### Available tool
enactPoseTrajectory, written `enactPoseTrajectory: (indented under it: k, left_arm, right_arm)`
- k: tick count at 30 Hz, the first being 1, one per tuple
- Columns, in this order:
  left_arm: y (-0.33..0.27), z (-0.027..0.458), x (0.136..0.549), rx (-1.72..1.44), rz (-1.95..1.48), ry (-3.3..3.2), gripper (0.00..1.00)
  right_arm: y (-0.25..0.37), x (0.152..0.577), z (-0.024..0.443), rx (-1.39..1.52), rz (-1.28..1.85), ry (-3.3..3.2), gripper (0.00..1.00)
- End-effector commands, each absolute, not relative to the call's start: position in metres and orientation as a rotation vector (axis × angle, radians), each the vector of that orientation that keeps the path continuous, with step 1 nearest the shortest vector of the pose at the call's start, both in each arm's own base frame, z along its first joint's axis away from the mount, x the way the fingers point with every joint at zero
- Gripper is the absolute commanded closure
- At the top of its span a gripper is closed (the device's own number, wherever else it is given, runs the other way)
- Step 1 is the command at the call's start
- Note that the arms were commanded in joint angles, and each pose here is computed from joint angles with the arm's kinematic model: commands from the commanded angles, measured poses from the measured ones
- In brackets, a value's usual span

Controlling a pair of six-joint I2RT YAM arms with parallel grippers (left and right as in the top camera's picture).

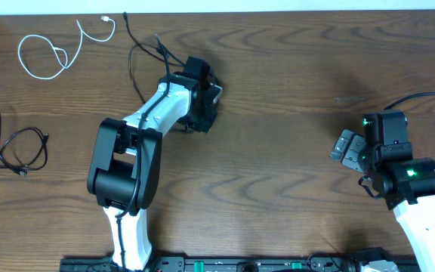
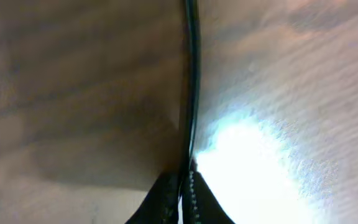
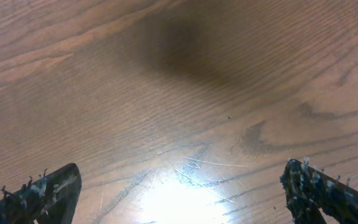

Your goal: Untangle cables

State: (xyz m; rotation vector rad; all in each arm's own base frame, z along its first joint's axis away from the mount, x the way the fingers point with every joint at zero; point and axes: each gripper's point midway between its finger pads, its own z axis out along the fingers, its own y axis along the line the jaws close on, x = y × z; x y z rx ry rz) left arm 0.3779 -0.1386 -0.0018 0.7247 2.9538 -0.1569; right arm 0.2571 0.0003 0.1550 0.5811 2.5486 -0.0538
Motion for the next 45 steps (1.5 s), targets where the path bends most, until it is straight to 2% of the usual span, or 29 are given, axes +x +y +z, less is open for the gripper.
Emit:
enactPoseTrajectory:
  k: [1,8,15,21,26,33,36,38,41,44,45]
  left_arm:
    - [-0.120,-0.017,0.350,0.753,-0.061,3.086,0.92]
    - [-0.100,-0.011,0.304,0.722,0.004,3.300,0.92]
    - [-0.049,0.002,0.283,0.285,0.388,3.457,0.93]
    - [0.012,0.015,0.284,-0.255,0.775,3.362,0.92]
    - [0.036,0.017,0.280,-0.495,0.742,3.361,0.93]
    - [0.042,0.051,0.299,-0.582,0.610,3.229,0.92]
    - [0.012,0.066,0.321,-0.609,0.271,3.148,0.83]
    - [-0.018,0.077,0.339,-0.610,-0.040,3.086,0.64]
    - [-0.055,0.093,0.368,-0.556,-0.393,2.969,0.46]
    - [-0.077,0.097,0.387,-0.482,-0.522,2.902,0.41]
    - [-0.082,0.095,0.391,-0.453,-0.521,2.892,0.36]
  right_arm:
    - [-0.003,0.257,0.157,0.605,-0.059,2.533,0.01]
    - [-0.003,0.257,0.157,0.605,-0.059,2.533,0.01]
    - [-0.003,0.257,0.157,0.605,-0.059,2.533,0.01]
    - [-0.003,0.257,0.157,0.605,-0.059,2.533,0.01]
    - [-0.003,0.257,0.157,0.605,-0.059,2.533,0.01]
    - [-0.003,0.257,0.157,0.605,-0.059,2.533,0.01]
    - [-0.003,0.257,0.157,0.605,-0.059,2.533,0.01]
    - [-0.003,0.257,0.157,0.605,-0.059,2.533,0.01]
    - [-0.003,0.257,0.157,0.605,-0.059,2.533,0.01]
    - [-0.003,0.257,0.157,0.605,-0.059,2.533,0.01]
    - [-0.003,0.257,0.157,0.605,-0.059,2.533,0.01]
